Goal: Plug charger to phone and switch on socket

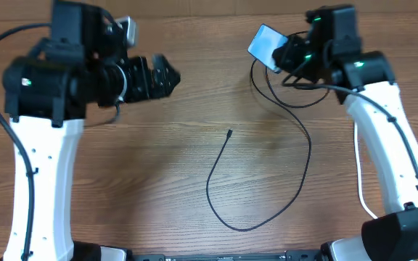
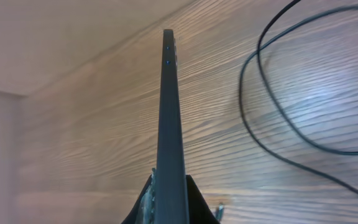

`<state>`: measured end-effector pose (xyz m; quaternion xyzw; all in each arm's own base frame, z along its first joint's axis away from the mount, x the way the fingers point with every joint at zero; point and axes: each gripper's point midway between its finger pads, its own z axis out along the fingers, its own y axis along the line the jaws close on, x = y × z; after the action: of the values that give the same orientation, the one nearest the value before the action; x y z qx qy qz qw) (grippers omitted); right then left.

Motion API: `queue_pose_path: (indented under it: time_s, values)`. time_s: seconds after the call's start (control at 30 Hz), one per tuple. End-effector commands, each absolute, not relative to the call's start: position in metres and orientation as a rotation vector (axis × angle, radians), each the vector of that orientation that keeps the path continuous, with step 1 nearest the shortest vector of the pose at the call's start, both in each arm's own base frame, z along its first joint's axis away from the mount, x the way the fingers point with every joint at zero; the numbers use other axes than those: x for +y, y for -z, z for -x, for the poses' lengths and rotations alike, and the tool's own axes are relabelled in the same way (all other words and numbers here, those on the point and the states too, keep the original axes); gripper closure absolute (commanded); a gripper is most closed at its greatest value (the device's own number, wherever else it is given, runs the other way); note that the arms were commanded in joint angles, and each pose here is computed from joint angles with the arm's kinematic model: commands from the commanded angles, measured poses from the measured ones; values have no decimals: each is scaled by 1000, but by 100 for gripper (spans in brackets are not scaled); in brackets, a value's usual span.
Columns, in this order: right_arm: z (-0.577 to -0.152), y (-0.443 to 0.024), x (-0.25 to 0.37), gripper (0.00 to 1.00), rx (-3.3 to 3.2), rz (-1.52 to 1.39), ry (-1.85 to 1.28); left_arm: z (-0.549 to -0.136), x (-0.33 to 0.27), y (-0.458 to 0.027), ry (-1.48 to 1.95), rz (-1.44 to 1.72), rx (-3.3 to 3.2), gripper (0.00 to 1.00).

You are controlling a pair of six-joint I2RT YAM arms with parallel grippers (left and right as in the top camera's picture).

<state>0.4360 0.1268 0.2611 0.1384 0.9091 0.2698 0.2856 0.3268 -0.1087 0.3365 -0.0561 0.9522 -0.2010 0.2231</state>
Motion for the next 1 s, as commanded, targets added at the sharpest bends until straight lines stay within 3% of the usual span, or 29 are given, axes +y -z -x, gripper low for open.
queue_pose_path:
  time_s: [0.0, 0.13, 0.23, 0.37, 0.6, 0.73, 0.97]
  values:
    - [-423, -309, 145, 96, 2349, -248, -986, -340, -84, -303, 257, 414, 2670, 7]
    - [-420, -312, 148, 96, 2350, -232, -1033, -348, -108, -268, 295, 524, 2696, 10]
    - [-419, -311, 149, 96, 2352, -235, -1037, -361, -125, -237, 339, 589, 2697, 2]
    - [-420, -307, 149, 96, 2365, -319, -1067, -385, -163, -214, 573, 617, 2686, 3]
    - [-422, -293, 144, 96, 2385, -712, -1145, -421, -223, -232, 1105, 789, 2567, 4]
    - [-423, -288, 142, 96, 2359, -988, -1203, -433, -229, -242, 1226, 1079, 2466, 4]
    - [-416, -291, 156, 96, 2325, -1285, -1349, -445, -232, -254, 1311, 1197, 2365, 6]
